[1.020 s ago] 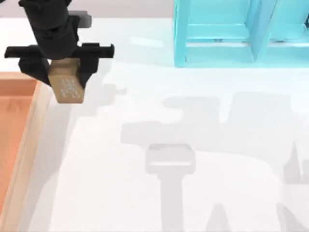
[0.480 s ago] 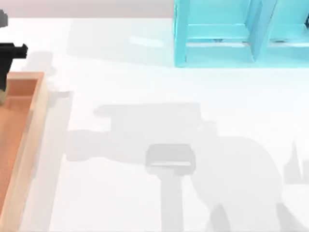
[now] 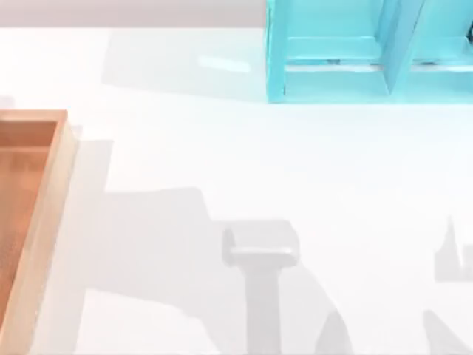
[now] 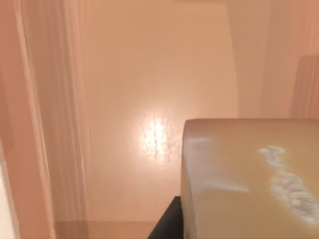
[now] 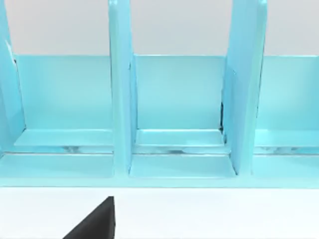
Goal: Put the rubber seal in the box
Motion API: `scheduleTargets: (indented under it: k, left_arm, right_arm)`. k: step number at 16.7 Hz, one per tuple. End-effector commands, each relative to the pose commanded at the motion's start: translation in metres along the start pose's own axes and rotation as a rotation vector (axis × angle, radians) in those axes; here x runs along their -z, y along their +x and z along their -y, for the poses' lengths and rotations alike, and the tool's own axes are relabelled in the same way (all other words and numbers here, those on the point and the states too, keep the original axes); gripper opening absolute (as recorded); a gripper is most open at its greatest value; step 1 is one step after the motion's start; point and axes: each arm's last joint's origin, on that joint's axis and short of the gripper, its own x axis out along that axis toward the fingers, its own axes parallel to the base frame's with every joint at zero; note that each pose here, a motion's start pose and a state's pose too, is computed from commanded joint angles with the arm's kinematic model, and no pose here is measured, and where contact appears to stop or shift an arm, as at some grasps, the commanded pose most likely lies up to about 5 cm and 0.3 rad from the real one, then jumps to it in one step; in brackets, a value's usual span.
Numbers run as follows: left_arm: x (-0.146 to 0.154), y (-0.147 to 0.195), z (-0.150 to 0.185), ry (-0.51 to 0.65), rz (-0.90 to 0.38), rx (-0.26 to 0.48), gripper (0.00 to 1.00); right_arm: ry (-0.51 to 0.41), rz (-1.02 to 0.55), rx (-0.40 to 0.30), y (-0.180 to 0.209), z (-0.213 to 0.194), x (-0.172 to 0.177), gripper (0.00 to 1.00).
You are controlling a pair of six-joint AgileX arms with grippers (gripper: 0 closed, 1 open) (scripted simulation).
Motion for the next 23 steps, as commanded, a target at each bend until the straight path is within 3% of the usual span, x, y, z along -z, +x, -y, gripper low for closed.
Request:
scheduleTargets:
  k: [5, 11, 16, 23]
  left_arm:
    - [-0.002, 0.005, 0.001, 0.005, -0.001, -0.001, 0.00]
    - [-0.001, 0.057, -0.001, 0.000, 0.001, -0.001, 0.00]
    - [0.000, 0.065, 0.000, 0.000, 0.000, 0.000, 0.00]
    - [0.000, 0.065, 0.000, 0.000, 0.000, 0.000, 0.53]
  right_arm:
    - [0.000, 0.000, 0.000, 0.000, 0.000, 0.000, 1.00]
    - [0.000, 0.000, 0.000, 0.000, 0.000, 0.000, 1.00]
    - [0.000, 0.000, 0.000, 0.000, 0.000, 0.000, 1.00]
    - [0.000, 0.000, 0.000, 0.000, 0.000, 0.000, 1.00]
